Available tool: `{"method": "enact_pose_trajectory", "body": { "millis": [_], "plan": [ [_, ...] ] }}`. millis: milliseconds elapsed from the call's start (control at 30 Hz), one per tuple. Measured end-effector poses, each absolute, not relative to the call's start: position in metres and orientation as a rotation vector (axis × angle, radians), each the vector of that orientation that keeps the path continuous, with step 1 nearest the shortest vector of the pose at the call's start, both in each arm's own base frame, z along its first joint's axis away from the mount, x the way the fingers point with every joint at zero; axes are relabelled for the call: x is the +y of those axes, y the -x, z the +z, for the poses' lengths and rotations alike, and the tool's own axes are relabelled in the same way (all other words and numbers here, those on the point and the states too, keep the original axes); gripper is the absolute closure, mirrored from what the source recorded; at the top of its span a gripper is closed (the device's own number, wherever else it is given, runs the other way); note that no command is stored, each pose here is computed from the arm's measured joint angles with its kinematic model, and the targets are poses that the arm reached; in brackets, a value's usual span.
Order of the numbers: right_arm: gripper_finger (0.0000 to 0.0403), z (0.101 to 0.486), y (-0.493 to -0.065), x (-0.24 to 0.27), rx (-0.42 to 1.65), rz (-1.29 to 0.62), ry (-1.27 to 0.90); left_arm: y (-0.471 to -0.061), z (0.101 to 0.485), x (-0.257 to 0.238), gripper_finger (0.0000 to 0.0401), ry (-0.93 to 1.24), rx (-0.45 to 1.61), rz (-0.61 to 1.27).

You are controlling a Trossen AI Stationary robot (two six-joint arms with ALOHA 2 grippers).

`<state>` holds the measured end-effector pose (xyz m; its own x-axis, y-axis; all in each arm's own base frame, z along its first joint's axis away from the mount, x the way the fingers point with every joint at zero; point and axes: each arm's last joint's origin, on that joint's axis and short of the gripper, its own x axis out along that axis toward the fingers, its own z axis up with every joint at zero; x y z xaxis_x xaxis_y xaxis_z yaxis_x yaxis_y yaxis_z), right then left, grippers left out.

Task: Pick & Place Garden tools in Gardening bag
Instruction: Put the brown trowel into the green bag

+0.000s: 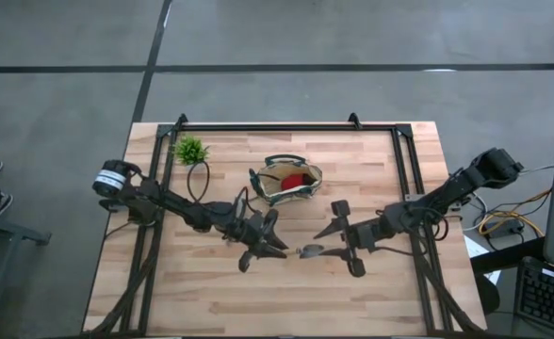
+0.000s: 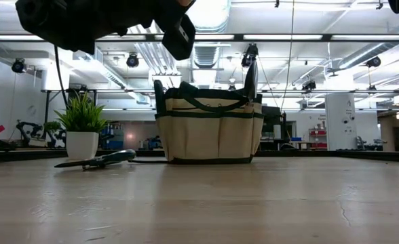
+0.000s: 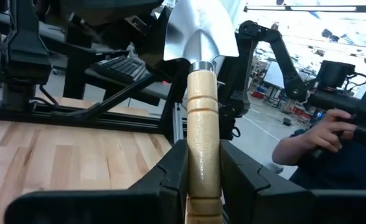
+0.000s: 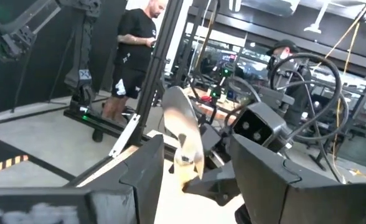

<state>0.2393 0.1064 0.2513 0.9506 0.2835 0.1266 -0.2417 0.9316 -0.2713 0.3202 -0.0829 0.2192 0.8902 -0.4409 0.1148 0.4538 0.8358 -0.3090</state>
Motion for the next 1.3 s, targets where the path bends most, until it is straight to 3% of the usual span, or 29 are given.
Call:
{"method": "enact_pose_trajectory", "body": {
  "millis": [267,567,767,933,1300],
  "plan": [
    [0.0242,0.253,-0.239,0.106,-0.185,0.279,0.256,-0.322,0.217,-0.078,0.0334,0.37,-0.03,-0.393],
    [0.0304,0.254,-0.24,0.104,-0.19,0.267,0.269,-0.322,0.216,-0.076,0.0324,0.386,-0.022,-0.377],
    [0.0382,0.253,-0.24,0.103,-0.186,0.274,0.285,-0.322,0.217,-0.076,0.0323,0.39,-0.026,-0.382],
    [0.0393,0.253,-0.24,0.103,-0.183,0.266,0.285,-0.322,0.217,-0.076,0.0321,0.391,-0.027,-0.368],
    [0.0396,0.245,-0.243,0.1,-0.097,0.264,0.245,-0.316,0.232,-0.07,0.0228,0.394,-0.075,-0.264]
  ]
}}
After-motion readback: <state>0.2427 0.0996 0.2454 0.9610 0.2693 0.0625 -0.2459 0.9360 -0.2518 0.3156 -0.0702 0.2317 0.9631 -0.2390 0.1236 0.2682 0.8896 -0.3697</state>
